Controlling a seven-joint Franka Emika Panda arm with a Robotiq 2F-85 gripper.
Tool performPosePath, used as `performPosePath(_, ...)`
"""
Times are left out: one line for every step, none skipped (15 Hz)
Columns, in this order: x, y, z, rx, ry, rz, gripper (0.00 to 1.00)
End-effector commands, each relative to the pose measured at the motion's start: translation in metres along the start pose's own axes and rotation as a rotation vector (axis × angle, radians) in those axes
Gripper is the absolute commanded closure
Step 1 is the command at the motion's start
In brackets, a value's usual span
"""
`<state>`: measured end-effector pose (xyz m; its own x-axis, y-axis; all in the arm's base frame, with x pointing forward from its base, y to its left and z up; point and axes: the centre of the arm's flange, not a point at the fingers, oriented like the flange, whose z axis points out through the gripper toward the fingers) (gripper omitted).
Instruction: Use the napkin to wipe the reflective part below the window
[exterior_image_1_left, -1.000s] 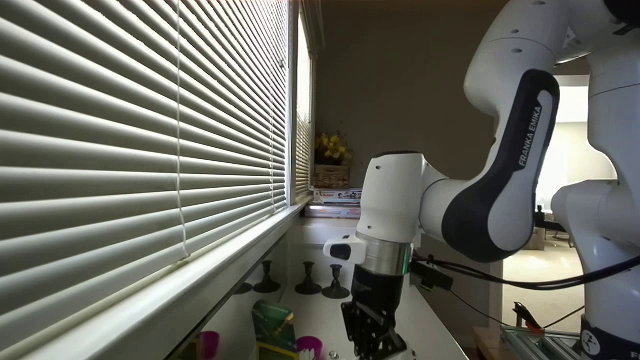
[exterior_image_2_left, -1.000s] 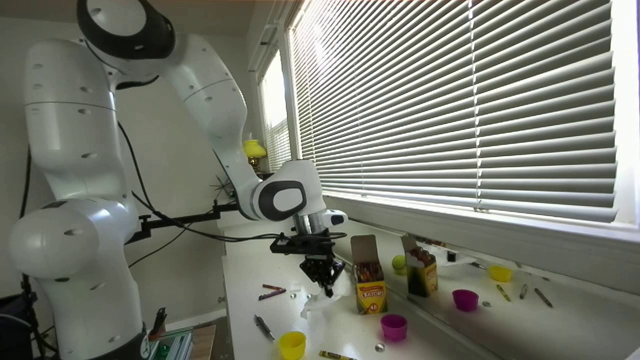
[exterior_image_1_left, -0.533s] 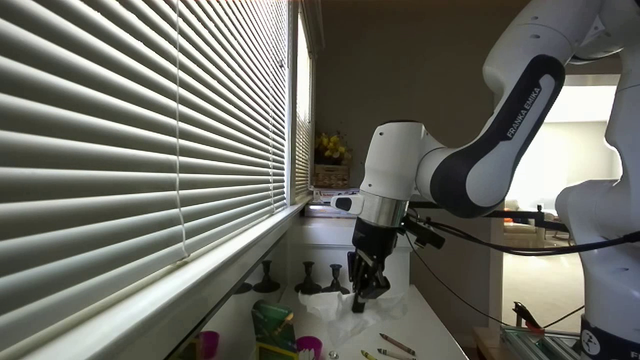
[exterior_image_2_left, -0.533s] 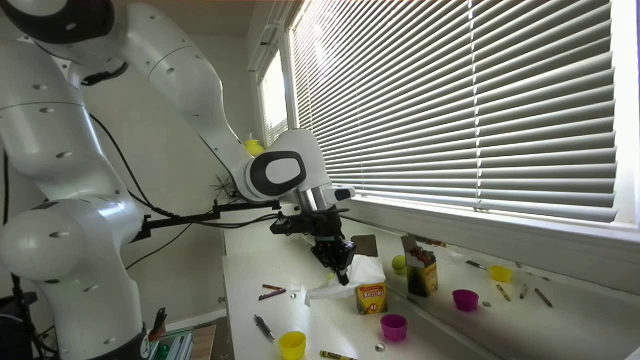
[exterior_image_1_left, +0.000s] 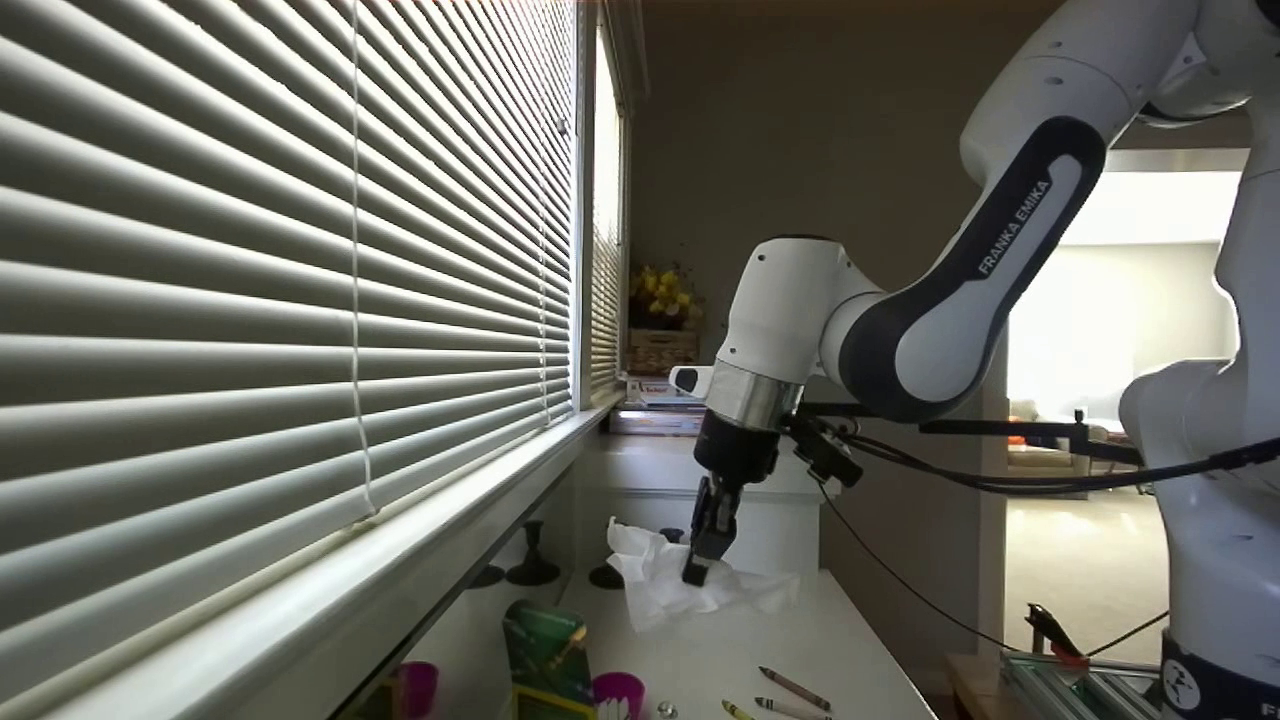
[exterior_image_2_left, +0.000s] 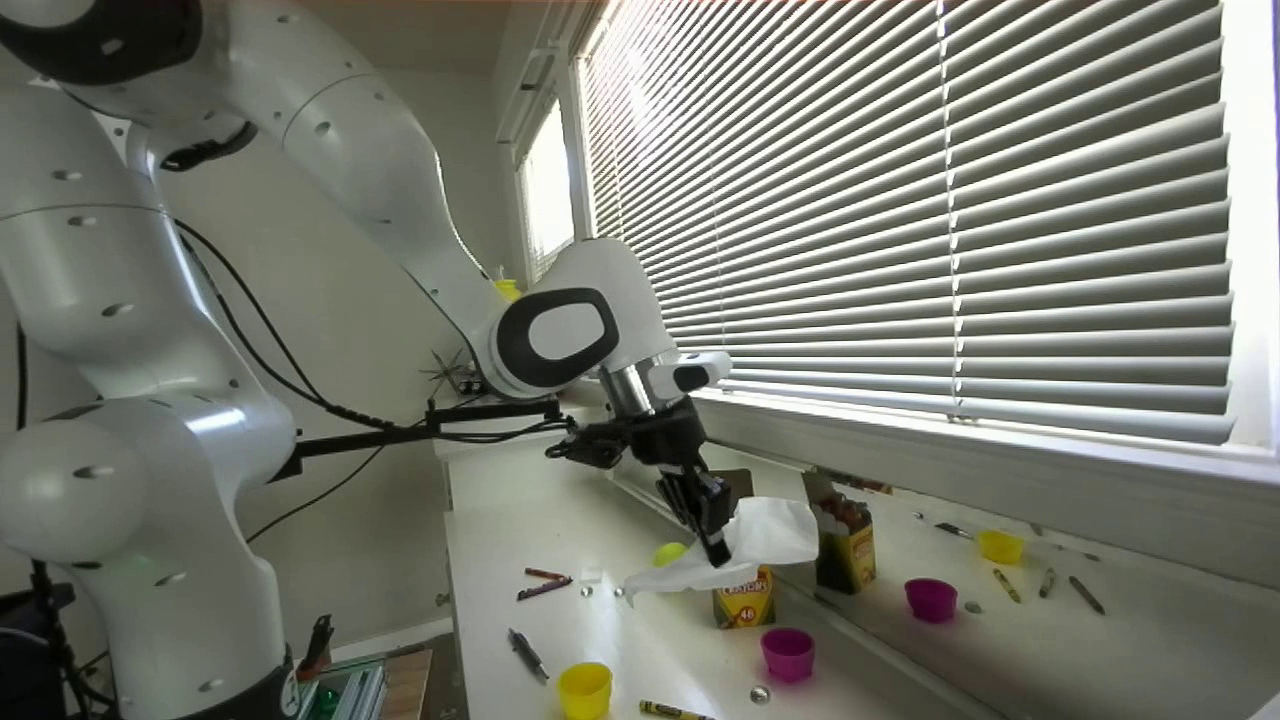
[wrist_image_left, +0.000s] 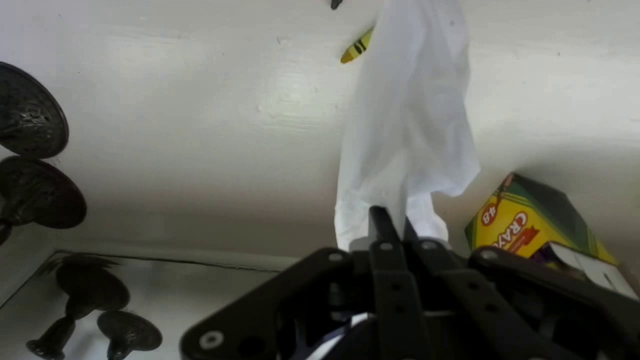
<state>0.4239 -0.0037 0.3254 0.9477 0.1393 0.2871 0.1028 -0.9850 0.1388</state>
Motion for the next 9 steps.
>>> performPosePath(0.024, -0.004, 0.011, 0.058, 0.096, 0.103, 1.00)
performPosePath(0.030, -0.006, 0.012, 0.075, 0.130, 0.121, 1.00)
performPosePath(0.035, -0.008, 0.015, 0.081, 0.161, 0.140, 1.00)
performPosePath(0.039, -0.010, 0.017, 0.088, 0.194, 0.150, 1.00)
performPosePath(0.043, -0.011, 0.019, 0.094, 0.219, 0.164, 1.00)
performPosePath(0.046, -0.011, 0.022, 0.103, 0.238, 0.181, 1.00)
performPosePath(0.048, -0.011, 0.026, 0.112, 0.254, 0.201, 1.00)
performPosePath(0.050, -0.011, 0.031, 0.123, 0.259, 0.224, 1.00)
performPosePath(0.052, -0.012, 0.037, 0.141, 0.261, 0.246, 1.00)
